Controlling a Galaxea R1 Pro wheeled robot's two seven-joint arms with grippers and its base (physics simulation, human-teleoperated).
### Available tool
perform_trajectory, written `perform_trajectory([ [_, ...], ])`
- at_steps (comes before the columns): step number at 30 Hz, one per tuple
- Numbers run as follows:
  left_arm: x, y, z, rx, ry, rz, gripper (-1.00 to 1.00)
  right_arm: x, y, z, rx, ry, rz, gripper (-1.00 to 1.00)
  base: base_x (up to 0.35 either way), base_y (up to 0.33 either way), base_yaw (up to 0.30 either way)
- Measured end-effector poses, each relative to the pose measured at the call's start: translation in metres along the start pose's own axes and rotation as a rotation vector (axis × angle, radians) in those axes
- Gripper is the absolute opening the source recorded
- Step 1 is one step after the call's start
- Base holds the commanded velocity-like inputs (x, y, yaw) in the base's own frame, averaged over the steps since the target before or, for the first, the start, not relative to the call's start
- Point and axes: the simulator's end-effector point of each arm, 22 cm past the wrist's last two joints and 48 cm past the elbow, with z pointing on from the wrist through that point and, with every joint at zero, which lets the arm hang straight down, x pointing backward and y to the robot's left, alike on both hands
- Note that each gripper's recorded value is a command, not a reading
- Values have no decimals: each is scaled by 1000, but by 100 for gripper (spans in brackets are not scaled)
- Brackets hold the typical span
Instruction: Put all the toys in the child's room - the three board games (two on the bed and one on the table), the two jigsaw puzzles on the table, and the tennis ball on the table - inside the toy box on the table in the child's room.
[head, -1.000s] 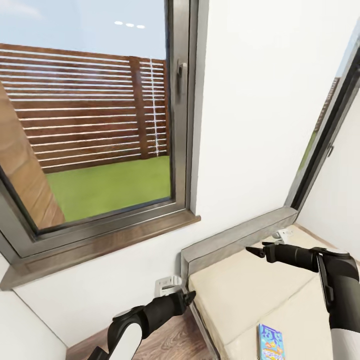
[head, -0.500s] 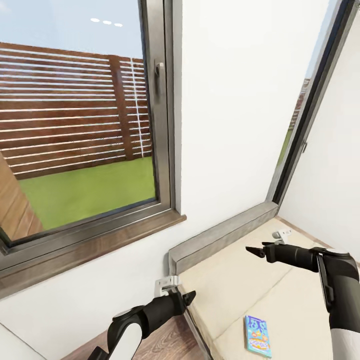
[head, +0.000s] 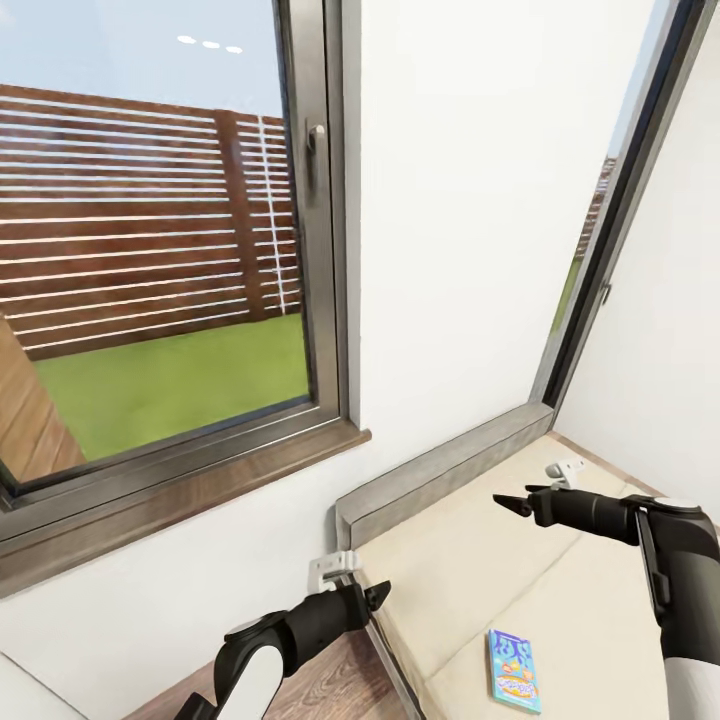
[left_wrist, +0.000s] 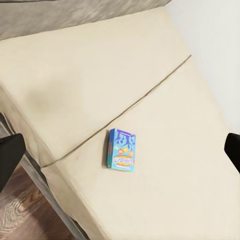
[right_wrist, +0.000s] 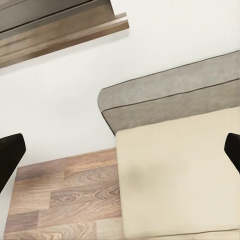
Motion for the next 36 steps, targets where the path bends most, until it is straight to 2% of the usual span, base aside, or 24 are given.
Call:
perform_trajectory([
  [9,1,4,1,-8,2,-4,100,1,1,1,-2,1,8,100,0,0,-4],
  [15,7,20,5,-38,20,-28,100,2,2,2,-1,9,23,100,0,0,-1],
  [17,9,37,7,-68,28,-55,100,3,1,1,2,16,35,100,0,0,0],
  [18,9,37,7,-68,28,-56,100,3,1,1,2,16,36,100,0,0,0],
  [20,10,56,8,-100,32,-91,100,3,0,0,6,25,51,100,0,0,0],
  [21,10,56,8,-100,32,-93,100,3,0,0,6,25,51,100,0,0,0],
  [22,10,73,8,-127,31,-123,100,3,-2,0,12,32,65,100,0,0,0],
  [23,9,80,7,-138,28,-139,100,3,-2,-1,14,35,71,100,0,0,0],
  [28,7,94,6,-158,22,-175,100,4,-2,0,15,42,80,100,0,0,0],
  [33,7,97,6,-157,19,-212,100,5,-2,0,15,46,85,100,0,0,0],
  [34,8,95,4,-124,23,-282,100,5,-3,-1,18,49,91,100,0,0,0],
  [36,8,95,3,-118,26,-294,100,5,-3,-1,18,49,92,100,0,0,0],
])
